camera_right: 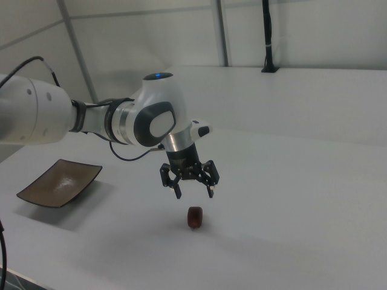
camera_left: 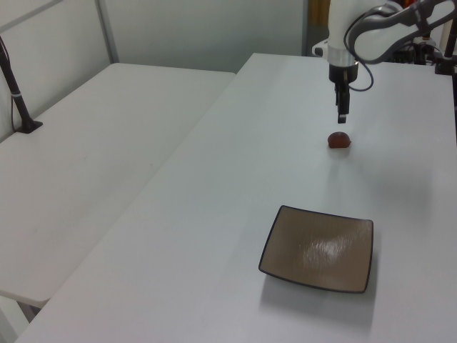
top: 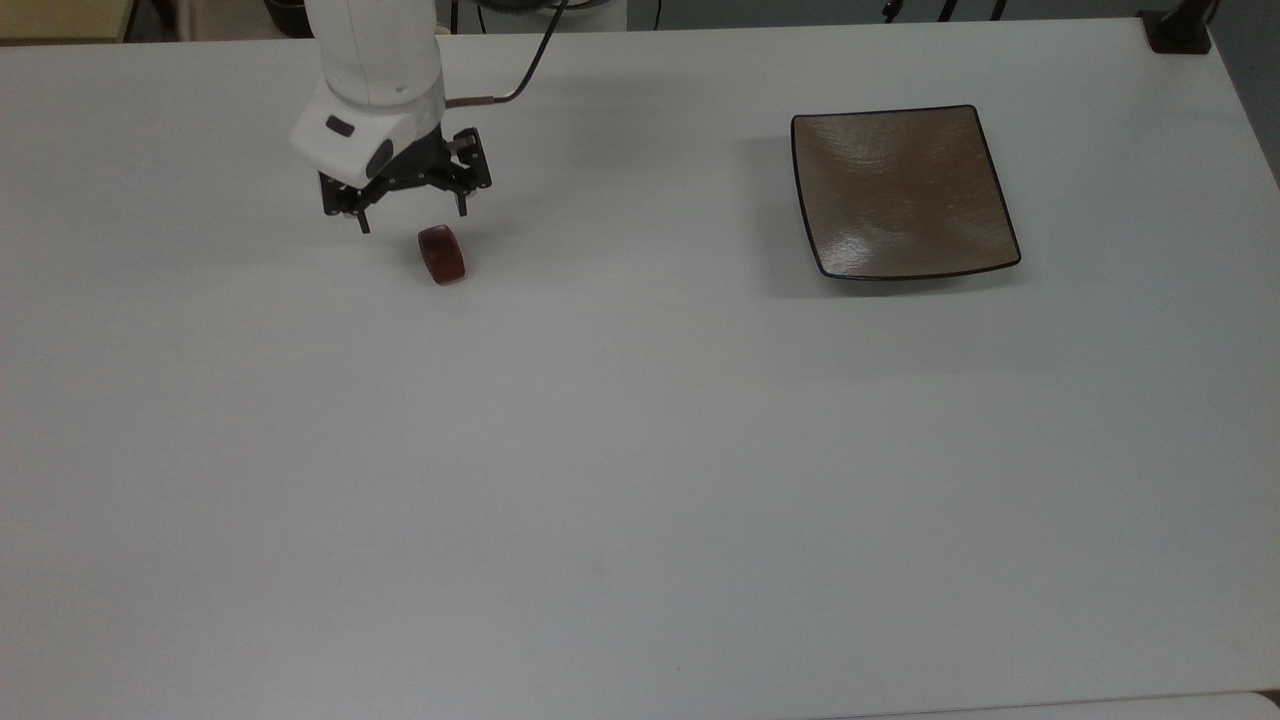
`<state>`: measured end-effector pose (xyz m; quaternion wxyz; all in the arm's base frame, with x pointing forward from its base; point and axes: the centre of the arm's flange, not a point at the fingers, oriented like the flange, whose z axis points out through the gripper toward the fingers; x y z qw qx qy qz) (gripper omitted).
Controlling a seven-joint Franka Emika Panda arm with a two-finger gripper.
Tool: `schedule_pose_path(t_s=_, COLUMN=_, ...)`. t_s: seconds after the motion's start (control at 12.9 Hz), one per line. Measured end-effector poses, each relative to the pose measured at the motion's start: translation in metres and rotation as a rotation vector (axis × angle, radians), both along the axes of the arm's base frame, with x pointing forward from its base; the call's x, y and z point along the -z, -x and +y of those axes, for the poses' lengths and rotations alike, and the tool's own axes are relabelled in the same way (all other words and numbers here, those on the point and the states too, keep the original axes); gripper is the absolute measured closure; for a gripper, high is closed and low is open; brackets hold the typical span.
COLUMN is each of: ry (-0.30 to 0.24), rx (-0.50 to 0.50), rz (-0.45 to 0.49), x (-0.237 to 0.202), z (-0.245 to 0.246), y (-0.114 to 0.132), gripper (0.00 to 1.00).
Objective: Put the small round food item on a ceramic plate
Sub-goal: 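Move the open gripper over the dark-red food item and lower it, then close the gripper around the dark-red food item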
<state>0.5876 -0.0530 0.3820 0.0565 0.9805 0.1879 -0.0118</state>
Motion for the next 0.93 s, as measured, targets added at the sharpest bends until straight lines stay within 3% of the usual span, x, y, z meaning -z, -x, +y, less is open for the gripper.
schedule_pose_path(t_s=0.39, ry=-0.001, rx=-0.009, rz=0.028, x=0.047, z=0.002, y=-0.009, gripper=0.00)
schedule_pose_path(t_s=0.85, ry=-0.003, rx=-0.018, rz=0.062, x=0.067, z=0.007, y=-0.009, gripper=0.00)
schedule_pose_path(t_s=0.93, ry=-0.004, rx=-0.024, rz=0.075, x=0.075, z=0.011, y=-0.009, gripper=0.08)
